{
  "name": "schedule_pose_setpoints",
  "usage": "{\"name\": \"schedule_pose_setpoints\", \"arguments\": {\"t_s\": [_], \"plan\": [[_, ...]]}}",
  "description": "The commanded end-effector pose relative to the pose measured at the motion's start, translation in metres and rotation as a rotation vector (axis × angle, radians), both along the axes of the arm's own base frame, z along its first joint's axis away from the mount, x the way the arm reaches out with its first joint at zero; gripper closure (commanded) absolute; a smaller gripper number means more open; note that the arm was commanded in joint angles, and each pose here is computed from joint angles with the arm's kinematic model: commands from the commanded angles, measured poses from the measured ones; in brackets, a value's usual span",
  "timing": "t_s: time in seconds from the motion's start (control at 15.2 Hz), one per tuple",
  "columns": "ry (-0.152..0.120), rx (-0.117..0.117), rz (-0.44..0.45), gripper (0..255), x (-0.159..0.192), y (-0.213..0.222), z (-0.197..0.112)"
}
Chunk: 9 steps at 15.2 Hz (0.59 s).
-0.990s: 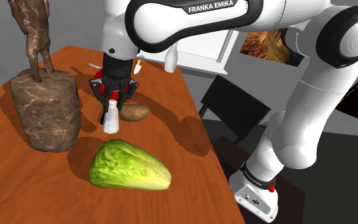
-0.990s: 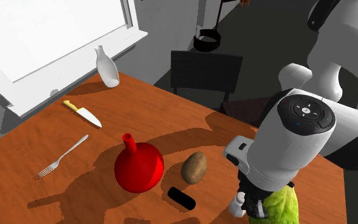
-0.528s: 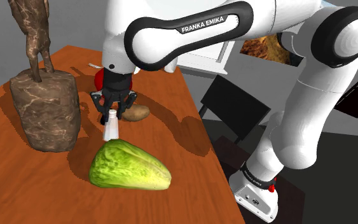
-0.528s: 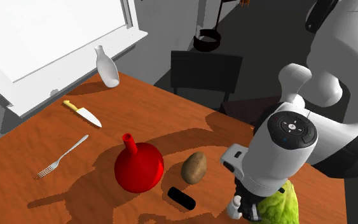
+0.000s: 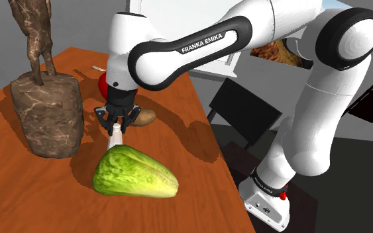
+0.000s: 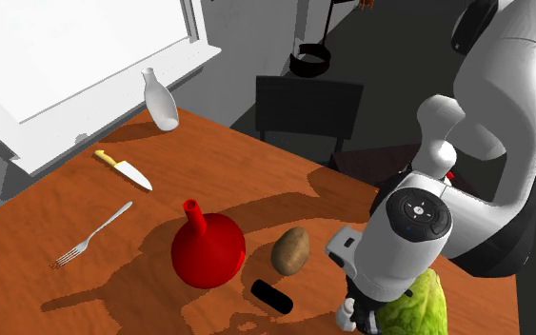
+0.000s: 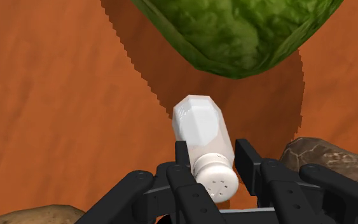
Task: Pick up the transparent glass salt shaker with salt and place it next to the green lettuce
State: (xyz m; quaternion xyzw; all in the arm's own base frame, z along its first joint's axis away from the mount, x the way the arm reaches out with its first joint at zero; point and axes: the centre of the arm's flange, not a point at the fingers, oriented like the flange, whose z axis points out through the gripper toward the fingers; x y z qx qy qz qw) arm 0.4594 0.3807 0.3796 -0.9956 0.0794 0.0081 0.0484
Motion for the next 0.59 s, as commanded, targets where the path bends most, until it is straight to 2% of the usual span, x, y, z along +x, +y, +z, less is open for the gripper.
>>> {"name": "schedule_pose_setpoints", "arguments": {"t_s": [0.0, 0.4, 0.46, 0.53], "plan": [[-0.001, 0.0, 0.0, 255, -0.0005, -0.0006, -0.0038], [-0.001, 0.0, 0.0, 255, -0.0005, -0.0006, -0.0038], [-0.001, 0.0, 0.0, 0, -0.0005, -0.0006, -0.0038], [-0.001, 0.0, 0.0, 0, -0.0005, -0.0006, -0.0038]]}}
